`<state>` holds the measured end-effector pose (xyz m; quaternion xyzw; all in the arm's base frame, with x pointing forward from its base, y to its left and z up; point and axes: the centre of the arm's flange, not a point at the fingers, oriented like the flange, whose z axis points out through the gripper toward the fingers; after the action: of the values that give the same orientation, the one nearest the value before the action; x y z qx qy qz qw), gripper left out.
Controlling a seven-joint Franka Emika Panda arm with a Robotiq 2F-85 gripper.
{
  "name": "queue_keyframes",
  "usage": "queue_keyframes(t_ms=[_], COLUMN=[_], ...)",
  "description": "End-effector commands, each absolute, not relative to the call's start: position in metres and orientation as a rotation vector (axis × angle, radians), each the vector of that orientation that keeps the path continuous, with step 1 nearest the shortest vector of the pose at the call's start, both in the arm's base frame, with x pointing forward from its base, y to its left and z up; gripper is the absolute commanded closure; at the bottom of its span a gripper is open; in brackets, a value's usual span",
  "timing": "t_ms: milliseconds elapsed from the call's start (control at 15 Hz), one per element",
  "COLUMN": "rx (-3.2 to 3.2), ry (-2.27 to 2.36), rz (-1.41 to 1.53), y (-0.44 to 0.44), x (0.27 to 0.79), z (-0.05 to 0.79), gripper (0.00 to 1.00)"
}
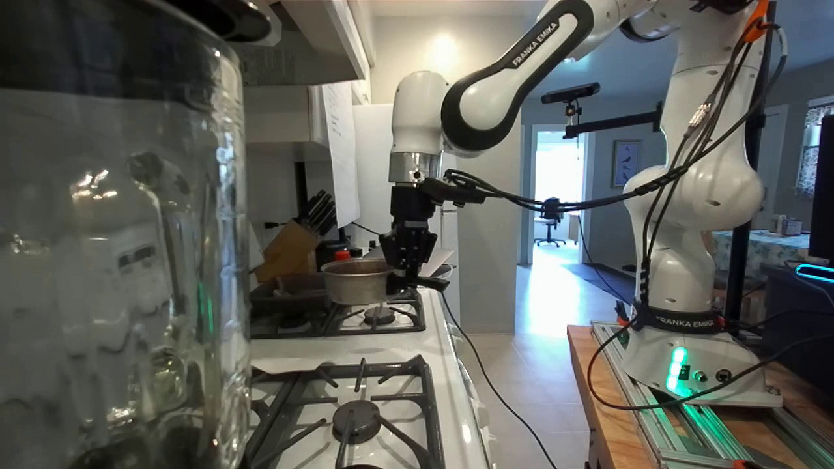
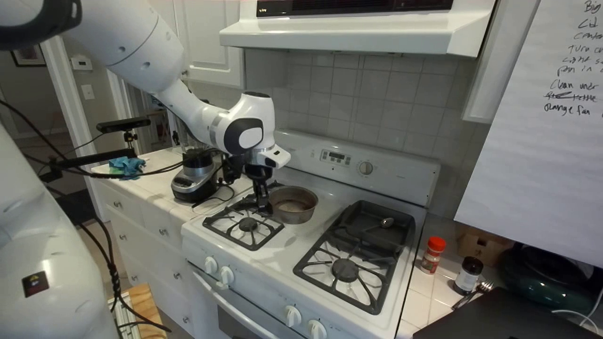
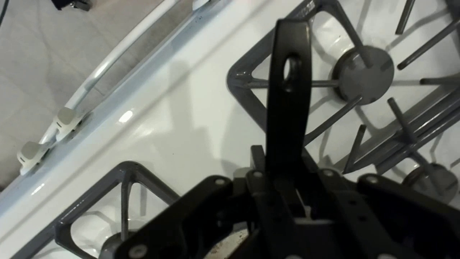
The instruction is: Move the pot from the right bottom plate to the left top plate of the stove
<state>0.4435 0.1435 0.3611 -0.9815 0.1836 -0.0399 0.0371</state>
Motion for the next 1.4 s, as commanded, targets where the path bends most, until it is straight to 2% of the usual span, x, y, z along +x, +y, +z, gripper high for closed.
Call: queue_keyframes(t_ms=[0,533,1067,1200,1267,1333], rx=[-3.053,-3.073,-3.108,-3.101,-3.1,-3.1], ry=[0.256,-0.431,-0.718,-0.668,-0.674,-0.674], rz=[-0.075,-0.056,-0.06,-0.055,-0.048,-0.042], y=[0.146,0.182,0.237,0.226,0.229,0.229], x=[0.453,0.484,0.526,0.507,0.509,0.509], z=[0.39,0.393,0.366,0.362,0.36,0.357], gripper=[0.94,0.94,0.94,0.94,0.77,0.77])
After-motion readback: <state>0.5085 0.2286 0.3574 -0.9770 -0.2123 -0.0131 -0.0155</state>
